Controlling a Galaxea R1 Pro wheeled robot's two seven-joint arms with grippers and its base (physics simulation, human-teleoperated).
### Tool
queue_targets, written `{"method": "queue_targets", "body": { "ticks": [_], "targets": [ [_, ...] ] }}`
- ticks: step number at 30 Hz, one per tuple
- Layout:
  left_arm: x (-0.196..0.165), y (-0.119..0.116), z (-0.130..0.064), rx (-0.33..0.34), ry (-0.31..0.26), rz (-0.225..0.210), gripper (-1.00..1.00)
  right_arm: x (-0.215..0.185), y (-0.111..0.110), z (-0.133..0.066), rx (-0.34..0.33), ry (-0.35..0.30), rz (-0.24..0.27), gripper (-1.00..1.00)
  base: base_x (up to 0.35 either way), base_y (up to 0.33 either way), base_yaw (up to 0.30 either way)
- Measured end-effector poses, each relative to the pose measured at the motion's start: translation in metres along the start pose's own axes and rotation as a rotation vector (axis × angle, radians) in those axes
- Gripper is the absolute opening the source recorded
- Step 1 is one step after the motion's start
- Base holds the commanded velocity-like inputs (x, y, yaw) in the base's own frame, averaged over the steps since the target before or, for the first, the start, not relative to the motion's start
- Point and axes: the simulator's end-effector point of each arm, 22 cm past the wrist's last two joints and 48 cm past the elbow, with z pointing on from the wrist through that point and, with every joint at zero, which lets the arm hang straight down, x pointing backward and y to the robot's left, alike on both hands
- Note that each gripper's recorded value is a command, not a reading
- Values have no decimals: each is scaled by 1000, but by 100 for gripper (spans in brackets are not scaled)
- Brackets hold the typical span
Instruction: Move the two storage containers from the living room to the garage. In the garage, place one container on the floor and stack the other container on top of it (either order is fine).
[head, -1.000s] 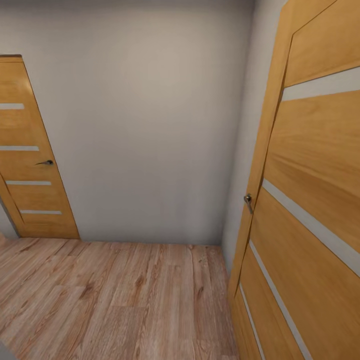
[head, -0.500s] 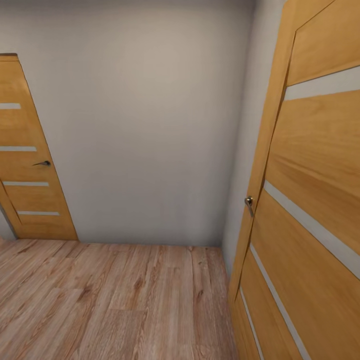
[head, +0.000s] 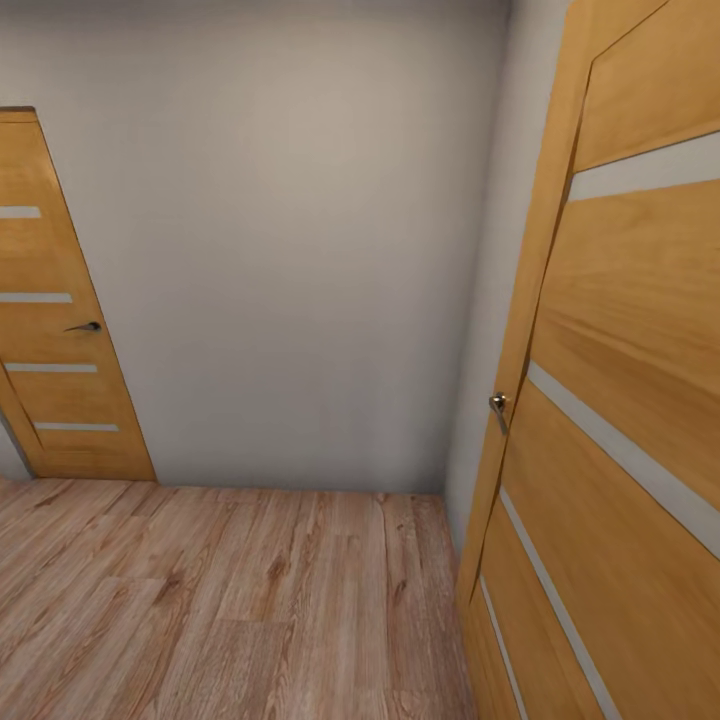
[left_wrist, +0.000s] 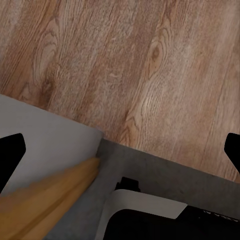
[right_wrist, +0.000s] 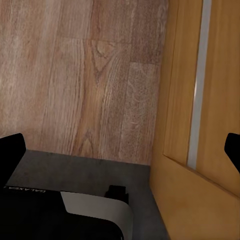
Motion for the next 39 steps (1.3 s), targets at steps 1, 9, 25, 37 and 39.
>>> {"method": "queue_targets", "body": {
  "ticks": [1, 9, 25, 37, 39],
  "targets": [
    [0, 0, 0, 0, 0, 0, 100, 0, 0, 0, 0, 0, 0, 100, 0, 0, 0],
    [0, 1, 0, -1, 0, 0, 100, 0, 0, 0, 0, 0, 0, 100, 55, 0, 0],
    [0, 0, 0, -1, 0, -1, 100, 0, 0, 0, 0, 0, 0, 100, 93, 0, 0],
    [0, 1, 0, -1, 0, 1, 100, 0, 0, 0, 0, 0, 0, 100, 9, 13, 0],
    [0, 1, 0, -1, 0, 1, 100, 0, 0, 0, 0, 0, 0, 100, 72, 91, 0]
  ]
}}
